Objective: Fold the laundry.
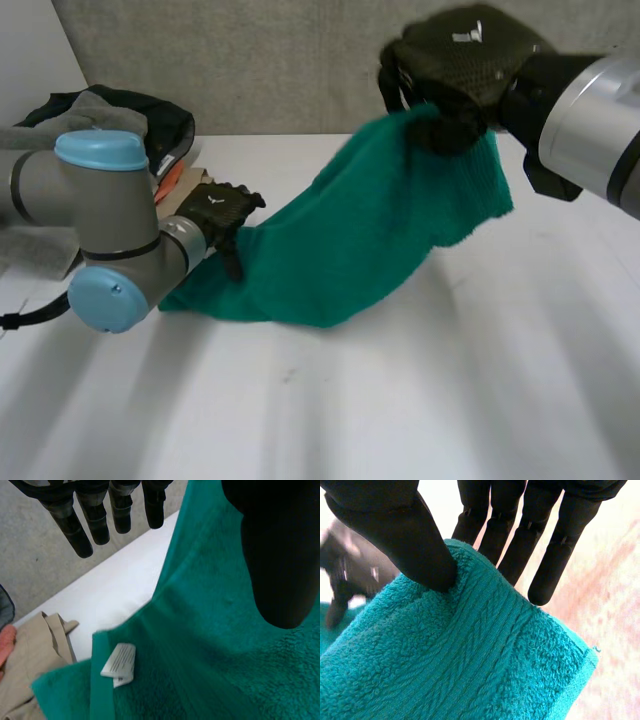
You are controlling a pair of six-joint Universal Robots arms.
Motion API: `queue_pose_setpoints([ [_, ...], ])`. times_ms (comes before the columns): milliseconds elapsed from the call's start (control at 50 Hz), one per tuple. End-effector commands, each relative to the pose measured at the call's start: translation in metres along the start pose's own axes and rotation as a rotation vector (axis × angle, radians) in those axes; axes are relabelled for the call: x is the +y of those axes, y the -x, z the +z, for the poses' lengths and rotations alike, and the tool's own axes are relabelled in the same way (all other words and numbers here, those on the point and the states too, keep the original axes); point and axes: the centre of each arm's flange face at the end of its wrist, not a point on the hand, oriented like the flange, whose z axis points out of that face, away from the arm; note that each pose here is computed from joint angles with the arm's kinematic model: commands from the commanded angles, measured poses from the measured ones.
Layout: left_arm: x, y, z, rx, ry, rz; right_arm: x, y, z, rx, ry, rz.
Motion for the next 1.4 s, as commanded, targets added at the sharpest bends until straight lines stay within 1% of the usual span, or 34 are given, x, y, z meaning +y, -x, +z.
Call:
queue_pose_setpoints([
  [20,0.006,-0.001,0.007,-0.011,0.021,-0.006,-0.048,0.022,-0.024,-0.051,-0.17,0.028],
  [140,0.008,-0.014,0.007,0.045,0.031,-0.025,-0.071,0.032,-0.035,-0.079,-0.245,0.041],
  [200,0.008,-0.03,0.001,0.108,0.047,-0.041,-0.079,0.032,-0.035,-0.076,-0.274,0.04],
  [280,0.007,-0.051,-0.009,0.202,0.076,-0.097,-0.082,0.034,-0.028,-0.078,-0.291,0.028],
  [300,0.005,-0.058,-0.014,0.249,0.084,-0.132,-0.081,0.031,-0.022,-0.061,-0.288,0.023],
  [360,0.001,-0.067,-0.021,0.327,0.092,-0.182,-0.076,0.024,-0.012,-0.025,-0.27,0.015],
  [380,0.0,-0.07,-0.023,0.363,0.098,-0.216,-0.07,0.016,-0.005,0.005,-0.255,0.006],
  [460,-0.015,-0.064,-0.024,0.392,0.09,-0.279,-0.053,-0.006,0.013,0.079,-0.212,-0.015],
  [520,-0.028,-0.053,-0.025,0.372,0.078,-0.302,-0.044,-0.02,0.022,0.119,-0.199,-0.028],
  [540,-0.04,-0.04,-0.024,0.337,0.053,-0.321,-0.04,-0.027,0.028,0.142,-0.202,-0.031],
  [600,-0.066,-0.014,-0.025,0.252,-0.025,-0.353,-0.036,-0.037,0.037,0.179,-0.217,-0.036],
  [620,-0.088,0.006,-0.03,0.176,-0.095,-0.383,-0.035,-0.042,0.042,0.206,-0.231,-0.044],
  [680,-0.117,0.036,-0.043,0.051,-0.194,-0.43,-0.034,-0.05,0.047,0.256,-0.261,-0.054],
  [700,-0.137,0.052,-0.056,-0.013,-0.265,-0.451,-0.035,-0.056,0.05,0.286,-0.284,-0.059],
  [740,-0.157,0.065,-0.073,-0.061,-0.336,-0.462,-0.034,-0.061,0.051,0.307,-0.298,-0.062],
  [800,-0.173,0.073,-0.094,-0.083,-0.394,-0.456,-0.029,-0.062,0.053,0.306,-0.301,-0.052],
  [840,-0.169,0.07,-0.096,-0.072,-0.374,-0.456,-0.024,-0.059,0.053,0.285,-0.282,-0.038],
  [920,-0.141,0.055,-0.084,-0.009,-0.28,-0.452,-0.024,-0.036,0.047,0.187,-0.281,-0.003],
  [940,-0.124,0.046,-0.073,0.027,-0.238,-0.44,-0.034,-0.027,0.041,0.145,-0.315,0.005],
  [980,-0.108,0.036,-0.06,0.062,-0.198,-0.42,-0.046,-0.019,0.034,0.103,-0.363,0.011],
  [1000,-0.089,0.027,-0.047,0.089,-0.153,-0.401,-0.058,-0.017,0.026,0.089,-0.405,0.012],
  [1020,-0.079,0.023,-0.04,0.101,-0.132,-0.393,-0.065,-0.016,0.022,0.083,-0.426,0.012],
  [1080,-0.048,0.01,-0.021,0.138,-0.044,-0.385,-0.076,-0.017,0.014,0.054,-0.47,0.036],
  [1140,-0.028,0.001,-0.012,0.169,0.026,-0.396,-0.073,-0.025,0.016,0.052,-0.47,0.074],
  [1160,-0.02,-0.008,-0.01,0.203,0.056,-0.405,-0.072,-0.028,0.017,0.046,-0.471,0.096],
  [1260,-0.006,-0.035,-0.002,0.297,0.088,-0.43,-0.069,-0.027,0.02,-0.004,-0.464,0.143],
  [1380,-0.001,-0.058,0.006,0.34,0.076,-0.469,-0.069,-0.023,0.02,-0.05,-0.464,0.202],
  [1400,0.001,-0.065,0.007,0.355,0.083,-0.489,-0.07,-0.022,0.02,-0.064,-0.469,0.223],
])
